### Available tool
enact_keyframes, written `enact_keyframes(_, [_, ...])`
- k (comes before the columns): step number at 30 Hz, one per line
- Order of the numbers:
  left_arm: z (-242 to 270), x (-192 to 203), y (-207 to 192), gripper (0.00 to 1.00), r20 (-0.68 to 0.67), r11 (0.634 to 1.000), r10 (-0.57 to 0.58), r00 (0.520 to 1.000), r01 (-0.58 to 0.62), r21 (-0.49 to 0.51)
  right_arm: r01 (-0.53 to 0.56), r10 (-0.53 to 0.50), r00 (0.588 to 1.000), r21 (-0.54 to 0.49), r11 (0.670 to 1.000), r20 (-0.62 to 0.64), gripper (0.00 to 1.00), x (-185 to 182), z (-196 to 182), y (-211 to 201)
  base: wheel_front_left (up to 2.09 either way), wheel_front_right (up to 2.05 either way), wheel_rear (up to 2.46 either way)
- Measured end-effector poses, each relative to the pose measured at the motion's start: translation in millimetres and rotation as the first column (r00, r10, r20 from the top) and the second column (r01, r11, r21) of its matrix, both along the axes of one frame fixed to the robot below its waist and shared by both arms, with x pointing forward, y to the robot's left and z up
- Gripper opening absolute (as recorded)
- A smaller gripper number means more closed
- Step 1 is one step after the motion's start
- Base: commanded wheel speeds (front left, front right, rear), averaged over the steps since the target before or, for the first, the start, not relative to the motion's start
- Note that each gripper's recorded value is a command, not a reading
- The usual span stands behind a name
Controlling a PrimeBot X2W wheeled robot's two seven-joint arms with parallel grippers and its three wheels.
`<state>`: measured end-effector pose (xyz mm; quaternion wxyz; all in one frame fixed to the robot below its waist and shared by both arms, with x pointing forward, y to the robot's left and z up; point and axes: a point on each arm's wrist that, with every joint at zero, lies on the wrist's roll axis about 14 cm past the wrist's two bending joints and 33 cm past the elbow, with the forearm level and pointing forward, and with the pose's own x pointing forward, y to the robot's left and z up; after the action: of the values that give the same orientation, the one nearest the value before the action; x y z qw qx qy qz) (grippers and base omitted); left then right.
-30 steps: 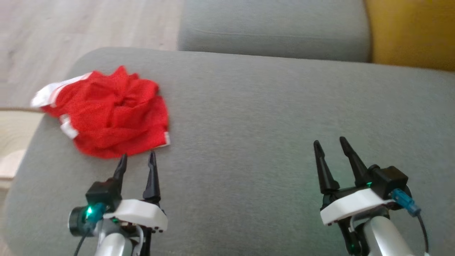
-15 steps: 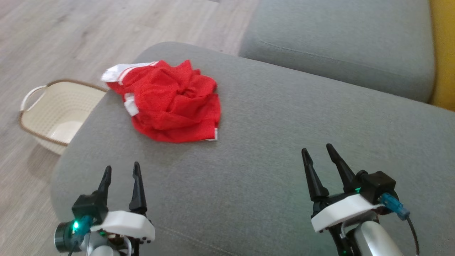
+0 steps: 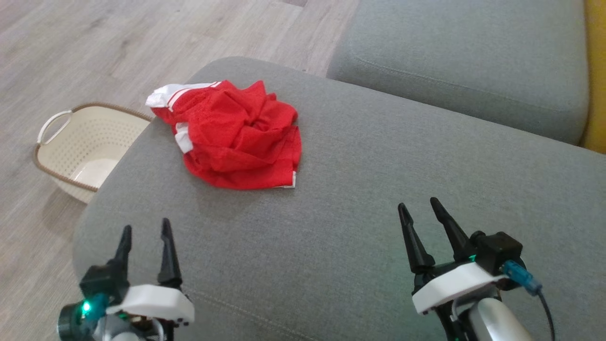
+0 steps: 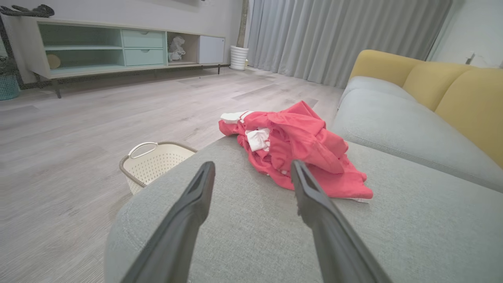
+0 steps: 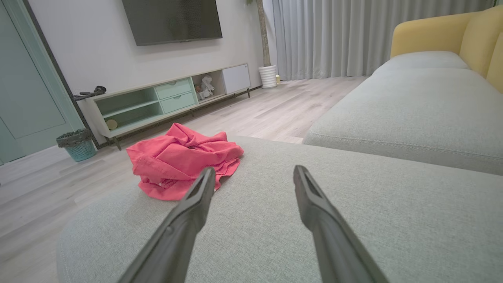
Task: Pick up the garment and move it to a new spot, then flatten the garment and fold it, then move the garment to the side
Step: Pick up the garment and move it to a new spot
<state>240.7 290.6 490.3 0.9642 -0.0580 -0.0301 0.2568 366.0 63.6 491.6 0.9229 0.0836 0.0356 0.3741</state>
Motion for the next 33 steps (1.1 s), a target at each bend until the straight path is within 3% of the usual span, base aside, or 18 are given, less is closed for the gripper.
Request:
enact_keyframes(6, [1,14,9,1.0,-0.014,1.0,-0.004,1.0,0.004,0.012,0.065,-0.065,0.998,0.004,0.998,-0.005,1.0,12,-5,-19,0.0,0.0,0.0])
enact_keyframes(14, [11,61,19,1.0,-0.033,0.994,-0.081,0.996,0.083,0.076,0.178,-0.178,0.984,0.001,0.984,0.005,1.0,42,-6,-53,0.0,0.0,0.0])
enact_keyframes(21, [18,132,33,1.0,-0.093,0.979,-0.16,0.983,0.17,0.109,0.323,-0.323,0.946,0.017,0.946,0.001,1.0,82,-4,-99,0.0,0.0,0.0])
enact_keyframes(24, [11,165,33,1.0,-0.164,0.972,-0.203,0.965,0.219,0.089,0.372,-0.372,0.928,0.0,0.928,-0.001,1.0,92,-9,-118,0.0,0.0,0.0])
enact_keyframes(28, [-10,199,30,1.0,-0.246,0.966,-0.256,0.935,0.26,-0.016,0.4,-0.4,0.916,-0.011,0.916,-0.013,1.0,100,-16,-130,0.0,0.0,0.0])
enact_keyframes(33, [-43,226,32,1.0,-0.395,0.955,-0.292,0.871,0.292,-0.061,0.419,-0.42,0.907,-0.038,0.907,-0.041,1.0,103,-32,-139,0.0,0.0,0.0])
